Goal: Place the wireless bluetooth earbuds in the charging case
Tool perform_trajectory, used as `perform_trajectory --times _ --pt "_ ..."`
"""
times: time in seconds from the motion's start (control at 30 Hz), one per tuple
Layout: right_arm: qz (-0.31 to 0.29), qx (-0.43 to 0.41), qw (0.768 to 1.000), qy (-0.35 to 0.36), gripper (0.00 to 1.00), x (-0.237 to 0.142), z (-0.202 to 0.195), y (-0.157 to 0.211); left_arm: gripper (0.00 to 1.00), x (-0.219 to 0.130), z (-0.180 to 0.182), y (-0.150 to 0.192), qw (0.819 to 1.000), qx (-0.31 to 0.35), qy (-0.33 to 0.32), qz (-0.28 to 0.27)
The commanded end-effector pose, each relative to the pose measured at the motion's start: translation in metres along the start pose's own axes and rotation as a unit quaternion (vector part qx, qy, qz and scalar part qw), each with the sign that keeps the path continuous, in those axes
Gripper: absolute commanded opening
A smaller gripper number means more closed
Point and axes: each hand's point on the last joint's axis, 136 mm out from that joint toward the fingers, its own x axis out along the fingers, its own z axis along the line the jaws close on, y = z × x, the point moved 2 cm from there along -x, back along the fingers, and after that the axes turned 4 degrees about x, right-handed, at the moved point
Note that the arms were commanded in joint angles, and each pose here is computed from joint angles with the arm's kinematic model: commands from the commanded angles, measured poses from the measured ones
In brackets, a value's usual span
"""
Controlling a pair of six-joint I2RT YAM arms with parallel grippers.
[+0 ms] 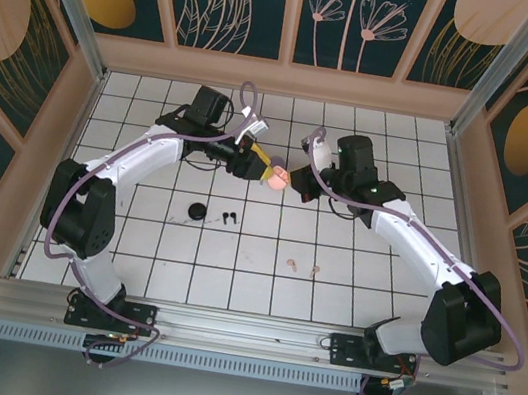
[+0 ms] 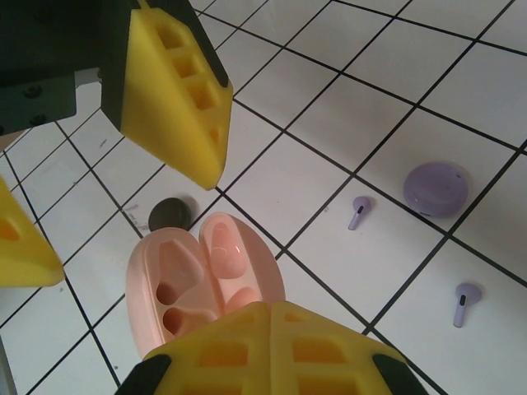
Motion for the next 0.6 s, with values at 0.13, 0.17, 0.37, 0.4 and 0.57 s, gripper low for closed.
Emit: perform_trajectory --times 0.13,0.17,0.37,0.4,0.57 --pt "-0.05 -0.02 0.998 -0.023 0.0 -0.017 0.015 -0.035 0.6 0.001 -0.016 0.008 0.998 -0.005 0.059 0.0" --pt "-0.052 -0.021 0.998 -0.024 0.0 -0.018 0.016 -0.036 0.6 0.001 -0.016 0.009 0.998 -0.006 0.062 0.0" --pt "-0.056 -0.022 0.998 -0.026 0.0 -0.02 0.016 -0.04 0.6 0.004 -0.01 0.017 0.998 -0.016 0.061 0.006" --pt "-0.057 -0.024 0.998 -0.027 0.0 -0.02 0.017 -0.041 0.6 0.005 -0.01 0.018 0.998 -0.018 0.062 0.006" --pt "-0.058 -0.023 0.997 -0.034 0.0 -0.018 0.018 -0.043 0.6 0.006 -0.01 0.014 0.998 -0.017 0.066 0.003"
